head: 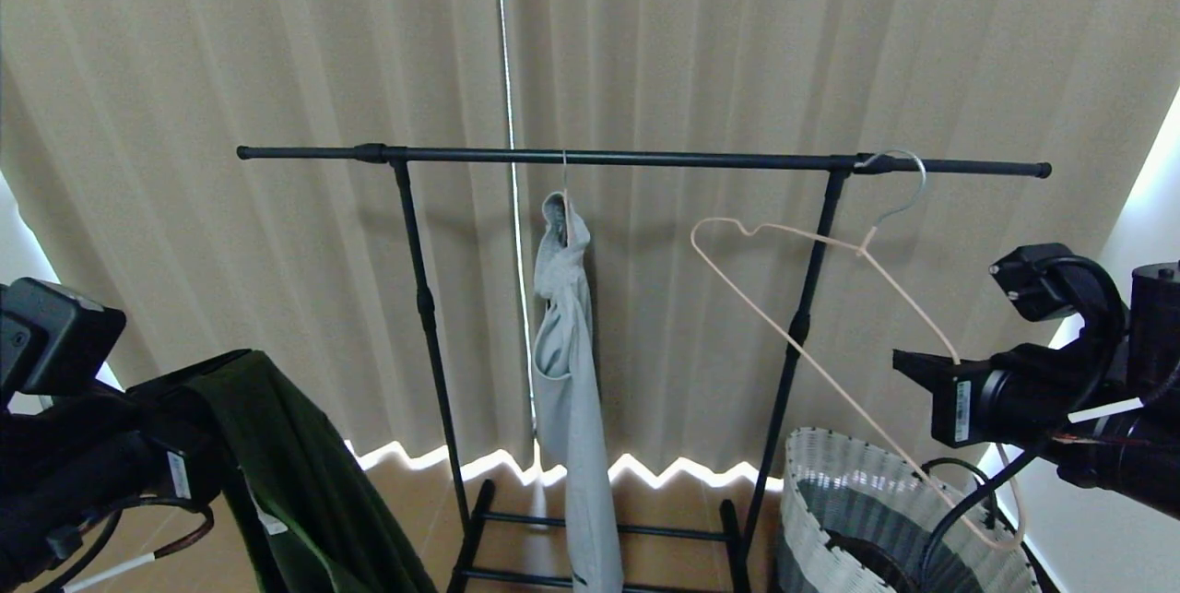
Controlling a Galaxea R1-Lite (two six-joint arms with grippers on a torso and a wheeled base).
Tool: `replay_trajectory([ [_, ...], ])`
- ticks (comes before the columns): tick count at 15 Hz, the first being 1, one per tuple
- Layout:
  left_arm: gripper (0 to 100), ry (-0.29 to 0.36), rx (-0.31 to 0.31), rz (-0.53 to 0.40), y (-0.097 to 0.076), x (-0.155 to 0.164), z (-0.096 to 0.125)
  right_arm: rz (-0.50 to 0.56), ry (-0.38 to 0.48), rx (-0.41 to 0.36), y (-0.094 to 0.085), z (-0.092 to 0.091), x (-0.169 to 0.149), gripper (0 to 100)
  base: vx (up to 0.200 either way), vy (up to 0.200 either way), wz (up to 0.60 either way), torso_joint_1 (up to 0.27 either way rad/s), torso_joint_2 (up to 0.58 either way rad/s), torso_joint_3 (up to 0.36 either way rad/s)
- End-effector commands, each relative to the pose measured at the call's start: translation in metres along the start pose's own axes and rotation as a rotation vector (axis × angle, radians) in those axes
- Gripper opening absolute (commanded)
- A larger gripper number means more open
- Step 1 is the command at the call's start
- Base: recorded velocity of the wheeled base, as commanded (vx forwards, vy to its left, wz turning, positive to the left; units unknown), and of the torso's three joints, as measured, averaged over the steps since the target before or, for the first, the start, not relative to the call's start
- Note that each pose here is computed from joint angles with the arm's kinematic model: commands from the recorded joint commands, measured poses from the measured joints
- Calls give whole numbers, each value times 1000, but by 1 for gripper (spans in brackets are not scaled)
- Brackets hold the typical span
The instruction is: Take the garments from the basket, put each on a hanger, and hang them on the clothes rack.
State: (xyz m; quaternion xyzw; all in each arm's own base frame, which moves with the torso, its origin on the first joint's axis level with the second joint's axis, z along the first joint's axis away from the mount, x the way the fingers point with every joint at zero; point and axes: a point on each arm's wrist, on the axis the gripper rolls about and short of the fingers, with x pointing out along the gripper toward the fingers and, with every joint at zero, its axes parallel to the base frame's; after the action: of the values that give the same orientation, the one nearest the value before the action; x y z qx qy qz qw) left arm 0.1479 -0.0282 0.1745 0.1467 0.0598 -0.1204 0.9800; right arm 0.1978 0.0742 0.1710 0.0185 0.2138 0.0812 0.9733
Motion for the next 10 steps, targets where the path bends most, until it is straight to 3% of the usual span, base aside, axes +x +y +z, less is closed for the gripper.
replay_trajectory([
  [1, 0, -27, 6, -22, -2, 4, 9, 66, -22, 1, 15, 2, -4, 0, 0, 0, 0, 0, 0, 0],
  [4, 0, -37, 18, -11, 2, 23, 29, 141, -34, -17, 28, 1, -11, 0, 0, 0, 0, 0, 0, 0],
  [6, 0, 97, 9, 30, -2, 64, 49, 244, -23, -13, 45, -2, -17, 0, 0, 0, 0, 0, 0, 0],
  [8, 0, 130, -37, 49, -10, 88, 59, 314, -2, -6, 53, -4, -18, 0, 0, 0, 0, 0, 0, 0],
  [10, 0, 180, -119, 124, -24, 134, 69, 444, 41, 25, 74, -11, -28, 0, 0, 0, 0, 0, 0, 0],
])
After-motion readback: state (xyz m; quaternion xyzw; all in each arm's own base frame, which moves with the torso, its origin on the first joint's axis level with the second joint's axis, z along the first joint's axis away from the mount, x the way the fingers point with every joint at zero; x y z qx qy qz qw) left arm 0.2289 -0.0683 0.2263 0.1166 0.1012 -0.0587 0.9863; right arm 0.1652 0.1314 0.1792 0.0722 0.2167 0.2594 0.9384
